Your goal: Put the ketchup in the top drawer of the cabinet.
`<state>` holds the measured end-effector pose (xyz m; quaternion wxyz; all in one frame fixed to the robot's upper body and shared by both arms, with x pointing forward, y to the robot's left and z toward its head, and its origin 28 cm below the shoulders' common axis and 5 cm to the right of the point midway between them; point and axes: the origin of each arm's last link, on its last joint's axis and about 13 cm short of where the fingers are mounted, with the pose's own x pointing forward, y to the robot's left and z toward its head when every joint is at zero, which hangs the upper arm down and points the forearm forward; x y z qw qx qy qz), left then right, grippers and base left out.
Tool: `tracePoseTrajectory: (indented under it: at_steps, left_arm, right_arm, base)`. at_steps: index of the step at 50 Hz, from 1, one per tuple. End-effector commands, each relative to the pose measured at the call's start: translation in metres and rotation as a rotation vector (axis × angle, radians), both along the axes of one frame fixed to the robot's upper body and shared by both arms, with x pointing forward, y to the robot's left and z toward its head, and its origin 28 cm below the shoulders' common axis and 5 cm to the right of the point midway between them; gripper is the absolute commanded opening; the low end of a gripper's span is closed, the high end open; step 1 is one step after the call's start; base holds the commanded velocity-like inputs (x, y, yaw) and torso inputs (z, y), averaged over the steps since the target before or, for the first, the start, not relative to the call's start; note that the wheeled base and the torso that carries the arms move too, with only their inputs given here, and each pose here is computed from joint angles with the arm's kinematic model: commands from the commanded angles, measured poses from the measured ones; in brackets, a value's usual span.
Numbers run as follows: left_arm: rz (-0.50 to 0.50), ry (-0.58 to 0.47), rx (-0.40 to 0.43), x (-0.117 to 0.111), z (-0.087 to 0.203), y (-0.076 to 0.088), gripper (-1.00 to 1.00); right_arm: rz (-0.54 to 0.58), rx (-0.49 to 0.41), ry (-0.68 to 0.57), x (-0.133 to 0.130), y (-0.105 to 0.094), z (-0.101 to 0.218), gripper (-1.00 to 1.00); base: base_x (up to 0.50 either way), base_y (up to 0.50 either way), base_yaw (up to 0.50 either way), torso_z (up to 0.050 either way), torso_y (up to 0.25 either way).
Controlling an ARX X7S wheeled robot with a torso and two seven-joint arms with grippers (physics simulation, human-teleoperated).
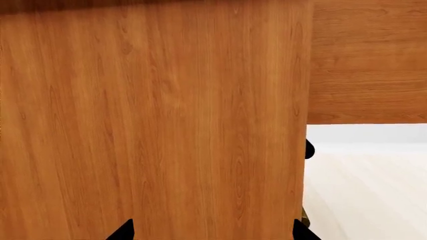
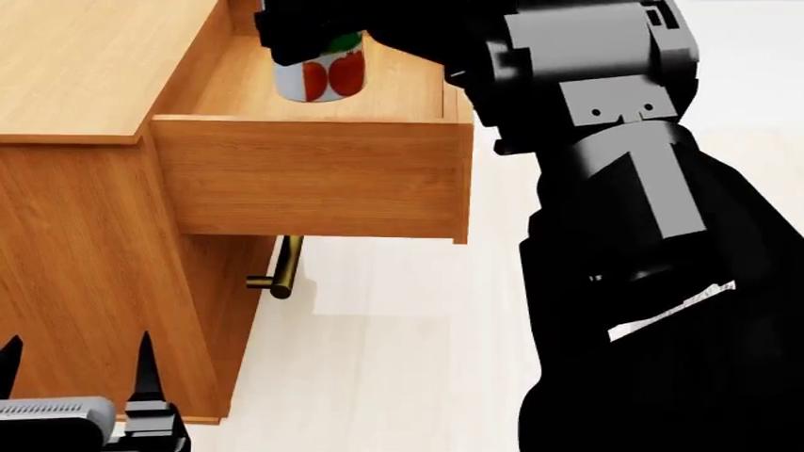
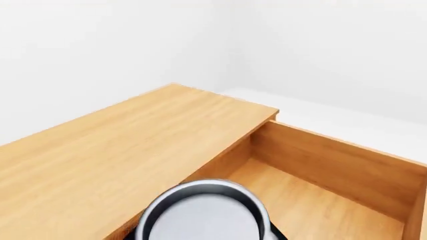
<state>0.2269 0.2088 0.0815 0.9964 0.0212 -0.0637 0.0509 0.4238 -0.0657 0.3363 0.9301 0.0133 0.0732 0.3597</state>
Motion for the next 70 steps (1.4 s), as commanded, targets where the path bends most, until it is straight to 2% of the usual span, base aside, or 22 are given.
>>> tracePoseTrajectory:
  at_steps: [1, 69, 70]
  left_arm:
    - [0.000, 0.000, -0.001, 0.000, 0.000, 0.000, 1.00]
    - [0.010, 0.002, 0.001, 0.002, -0.001, 0.000, 1.00]
    - [0.011, 0.002, 0.002, 0.002, -0.001, 0.000, 1.00]
  right_arm:
    - [0.010, -0.020, -0.004, 0.001, -0.001, -0.004, -1.00]
    - [-0.002, -0.026, 0.032, 0.004, -0.003, -0.023, -1.00]
    - [-0.002, -0.030, 0.029, 0.004, -0.003, -0.024, 1.00]
  base:
    - [0.00, 0.00, 0.00, 0.000, 0.000]
    - [0.00, 0.00, 0.00, 0.000, 0.000]
    - [0.00, 0.00, 0.00, 0.000, 0.000]
